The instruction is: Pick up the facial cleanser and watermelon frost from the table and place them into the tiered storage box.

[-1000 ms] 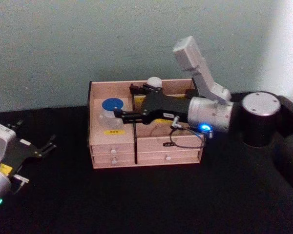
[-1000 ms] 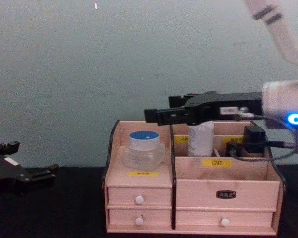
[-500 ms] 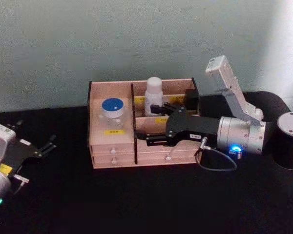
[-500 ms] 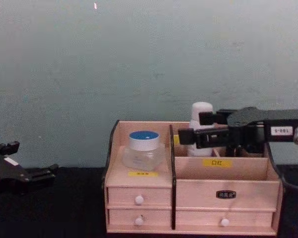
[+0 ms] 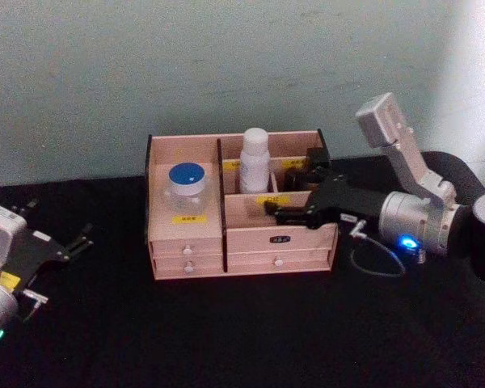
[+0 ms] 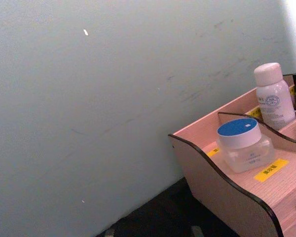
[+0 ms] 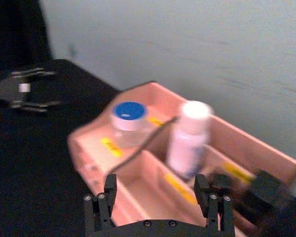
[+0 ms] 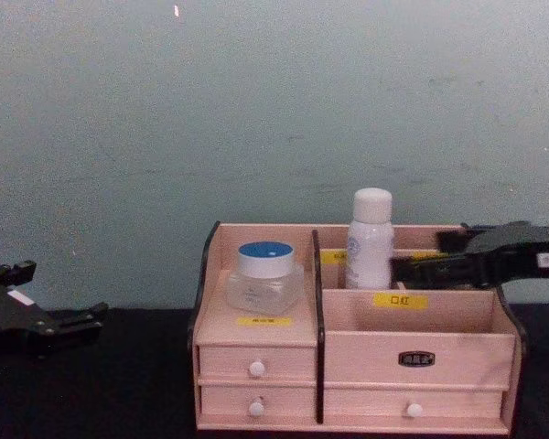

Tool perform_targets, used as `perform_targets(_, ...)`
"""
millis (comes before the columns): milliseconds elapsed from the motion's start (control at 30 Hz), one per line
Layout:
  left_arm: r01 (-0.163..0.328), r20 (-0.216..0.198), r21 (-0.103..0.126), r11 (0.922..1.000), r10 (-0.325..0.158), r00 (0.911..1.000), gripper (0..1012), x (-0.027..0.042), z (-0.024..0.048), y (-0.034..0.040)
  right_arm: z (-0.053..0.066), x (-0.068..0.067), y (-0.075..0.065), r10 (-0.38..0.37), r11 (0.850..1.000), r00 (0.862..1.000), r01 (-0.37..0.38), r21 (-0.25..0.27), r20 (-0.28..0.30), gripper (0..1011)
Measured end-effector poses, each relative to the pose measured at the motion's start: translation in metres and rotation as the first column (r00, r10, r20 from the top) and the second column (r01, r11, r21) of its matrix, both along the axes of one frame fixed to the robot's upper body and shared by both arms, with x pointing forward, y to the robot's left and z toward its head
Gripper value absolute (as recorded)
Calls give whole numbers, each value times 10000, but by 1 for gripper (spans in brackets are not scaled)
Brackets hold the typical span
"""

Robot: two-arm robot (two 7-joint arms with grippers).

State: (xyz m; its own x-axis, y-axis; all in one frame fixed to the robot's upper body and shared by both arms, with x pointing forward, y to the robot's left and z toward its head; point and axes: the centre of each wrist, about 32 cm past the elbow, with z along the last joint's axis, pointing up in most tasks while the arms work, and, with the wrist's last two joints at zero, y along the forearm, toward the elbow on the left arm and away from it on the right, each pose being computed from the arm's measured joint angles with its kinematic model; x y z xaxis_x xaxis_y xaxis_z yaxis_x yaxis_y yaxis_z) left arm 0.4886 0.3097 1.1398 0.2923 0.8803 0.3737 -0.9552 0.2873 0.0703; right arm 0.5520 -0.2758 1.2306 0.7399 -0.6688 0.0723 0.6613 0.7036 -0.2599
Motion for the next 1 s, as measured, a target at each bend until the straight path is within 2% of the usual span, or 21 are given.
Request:
perform_targets(133, 0, 0, 0, 10000, 0, 10000, 1001, 0, 0, 0, 22, -45, -117, -987, 9951, 9945, 985, 67, 356, 1000)
perform_targets(167, 0, 0, 0, 10000, 0, 10000, 1001, 0, 0, 0, 22, -45, -117, -987, 9951, 9945, 985, 67, 356, 1000)
perform_targets(233, 0, 0, 0, 10000, 0, 10000, 1001, 0, 0, 0, 16, -114, -228, -1355, 9907, 9894, 1346, 212, 520, 1000)
perform_targets(300, 0, 1, 0, 10000, 0, 10000, 1001, 0, 0, 0, -17, -269, -450, -1723, 9846, 9827, 1698, 418, 683, 1000)
perform_targets(333, -1, 0, 0, 10000, 1, 10000, 1001, 0, 0, 0, -17, -269, -450, -1723, 9846, 9827, 1698, 418, 683, 1000)
perform_targets(367, -1, 0, 0, 10000, 1, 10000, 1001, 0, 0, 0, -27, -337, -554, -1917, 9808, 9786, 1883, 498, 752, 1000)
perform_targets(433, 0, 0, 0, 10000, 0, 10000, 1001, 0, 0, 0, -29, -388, -639, -2188, 9750, 9722, 2144, 583, 835, 1000)
perform_targets(500, 0, 1, 0, 10000, 0, 10000, 1001, 0, 0, 0, -25, -434, -722, -2654, 9633, 9591, 2595, 692, 981, 1000)
perform_targets(533, 0, 0, 0, 10000, 0, 10000, 1001, 0, 0, 0, -27, -457, -762, -3051, 9515, 9460, 2981, 764, 1096, 1000)
perform_targets(600, 0, 1, 0, 10000, 0, 10000, 1001, 0, 0, 0, -33, -471, -785, -3462, 9375, 9299, 3380, 823, 1242, 1000)
perform_targets(633, -1, 0, 0, 10000, 1, 10000, 1001, 0, 0, 0, -49, -483, -792, -3839, 9230, 9130, 3751, 854, 1383, 1000)
perform_targets(767, 0, 1, 0, 10000, 0, 10000, 1001, 0, 0, 0, -94, -495, -754, -4466, 8947, 8776, 4400, 769, 1745, 1000)
perform_targets(800, 0, 0, 0, 10000, 0, 10000, 1001, 0, 0, 0, -110, -496, -738, -4628, 8861, 8666, 4579, 712, 1867, 1000)
perform_targets(833, 0, -1, 0, 10000, 0, 10000, 1001, 0, 0, 0, -155, -497, -686, -4889, 8705, 8463, 4892, 546, 2115, 1000)
perform_targets(900, 0, 0, 0, 10000, 0, 10000, 1001, 0, 0, 0, -205, -496, -632, -5098, 8555, 8277, 5165, 370, 2345, 1000)
perform_targets(933, 0, 0, 0, 10000, 0, 10000, 1001, 0, 0, 0, -266, -493, -573, -5289, 8389, 8082, 5440, 156, 2588, 1000)
perform_targets(967, 0, 0, 0, 10000, 0, 10000, 1001, 0, 0, 0, -298, -491, -543, -5390, 8296, 7980, 5583, 61, 2695, 1000)
perform_targets(1000, -1, 0, 1, 10000, 1, 10000, 1001, 0, 0, 0, -371, -484, -478, -5543, 8116, 7786, 5839, -162, 2942, 1000)
